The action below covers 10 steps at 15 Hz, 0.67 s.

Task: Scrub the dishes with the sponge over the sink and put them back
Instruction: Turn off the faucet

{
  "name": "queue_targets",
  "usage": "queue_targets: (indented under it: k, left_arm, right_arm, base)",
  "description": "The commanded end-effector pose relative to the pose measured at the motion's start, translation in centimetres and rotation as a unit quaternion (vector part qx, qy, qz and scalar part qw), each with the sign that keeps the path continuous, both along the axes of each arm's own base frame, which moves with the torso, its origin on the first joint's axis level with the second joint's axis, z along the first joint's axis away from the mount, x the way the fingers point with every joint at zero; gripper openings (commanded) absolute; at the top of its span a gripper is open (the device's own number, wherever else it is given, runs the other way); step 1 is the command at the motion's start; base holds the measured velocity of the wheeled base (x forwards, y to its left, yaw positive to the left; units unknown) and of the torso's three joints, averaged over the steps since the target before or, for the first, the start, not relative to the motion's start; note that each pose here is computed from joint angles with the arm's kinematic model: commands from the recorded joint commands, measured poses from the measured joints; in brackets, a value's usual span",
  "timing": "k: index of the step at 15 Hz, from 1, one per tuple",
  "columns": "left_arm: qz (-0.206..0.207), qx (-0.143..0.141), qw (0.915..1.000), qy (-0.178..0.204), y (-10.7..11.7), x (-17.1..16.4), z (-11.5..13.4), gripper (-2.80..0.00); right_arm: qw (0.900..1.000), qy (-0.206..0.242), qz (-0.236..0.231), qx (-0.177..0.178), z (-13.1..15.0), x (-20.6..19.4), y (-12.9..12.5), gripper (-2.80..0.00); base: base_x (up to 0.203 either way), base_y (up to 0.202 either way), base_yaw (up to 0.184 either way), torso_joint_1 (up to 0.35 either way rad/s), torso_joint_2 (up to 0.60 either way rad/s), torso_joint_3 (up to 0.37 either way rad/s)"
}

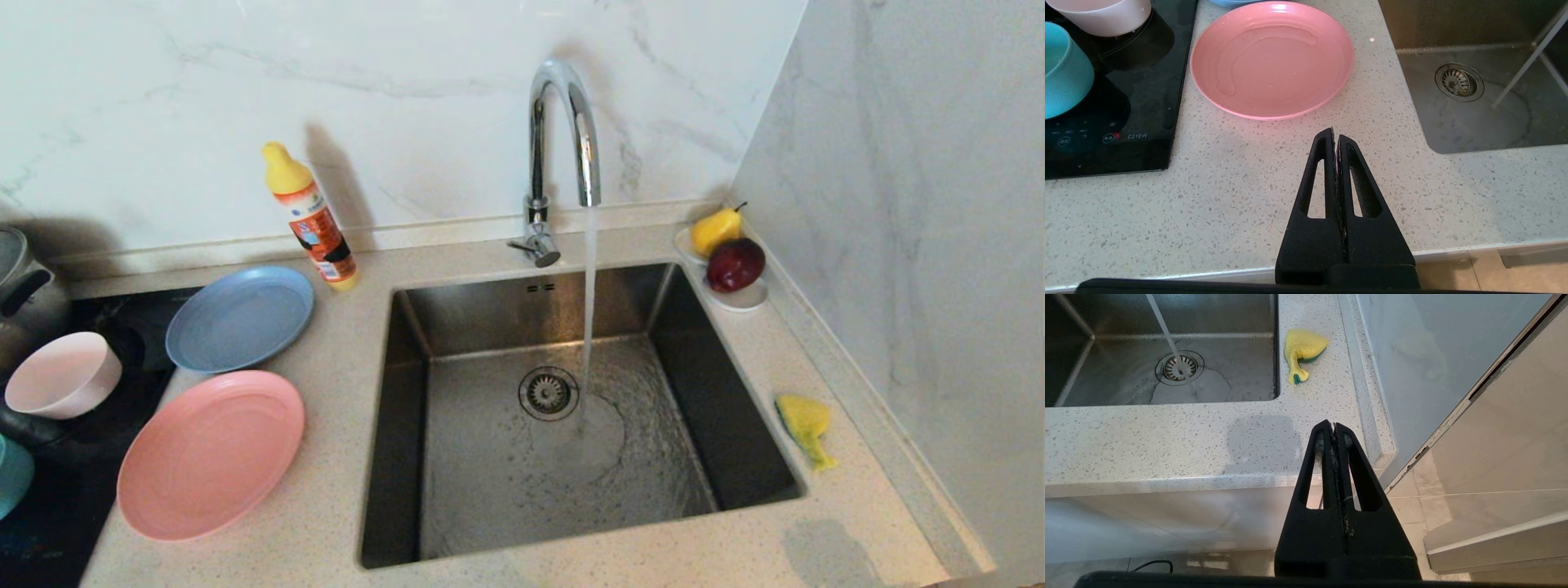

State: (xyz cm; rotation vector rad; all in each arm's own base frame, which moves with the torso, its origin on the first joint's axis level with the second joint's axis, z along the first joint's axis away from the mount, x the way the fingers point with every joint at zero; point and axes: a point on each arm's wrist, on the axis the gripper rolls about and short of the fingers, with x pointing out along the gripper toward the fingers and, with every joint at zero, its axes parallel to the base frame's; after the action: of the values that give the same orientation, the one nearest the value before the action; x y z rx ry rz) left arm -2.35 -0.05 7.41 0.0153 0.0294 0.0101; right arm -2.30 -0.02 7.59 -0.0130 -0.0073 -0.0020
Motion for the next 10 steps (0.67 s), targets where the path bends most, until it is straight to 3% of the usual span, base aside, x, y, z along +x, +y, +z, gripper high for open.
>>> queue_targets:
  k: [1,7,8,10]
  left_arm:
    - [0.0,0.003,1.0,0.001,0.0,0.0,0.0,-2.8]
    - [0.002,-0.001,1.0,-0.001,0.0,0.0,0.1,-2.8]
    - [0.0,-0.001,0.9999,-0.014,0.0,-0.2,0.8,-2.8]
    - [-0.027,0.0,0.9977,-0.062,-0.1,-1.4,4.7,-2.8]
  right_arm:
    - [1.0,0.0,0.0,0.0,0.0,0.0,0.0,-2.8]
    - [1.0,0.0,-0.001,-0.001,0.0,0.0,0.0,-2.8]
    - [1.0,0.001,0.0,0.0,0.0,0.0,0.0,-2.8]
    - [1.0,0.0,0.0,-0.001,0.0,0.0,0.0,-2.8]
  base:
    - [0.0,0.0,0.0,0.0,0.0,0.0]
    - [0.0,0.0,0.0,0.0,0.0,0.0]
    - [0.0,0.0,0.0,0.0,0.0,0.0]
    - [0.0,0.0,0.0,0.0,0.0,0.0]
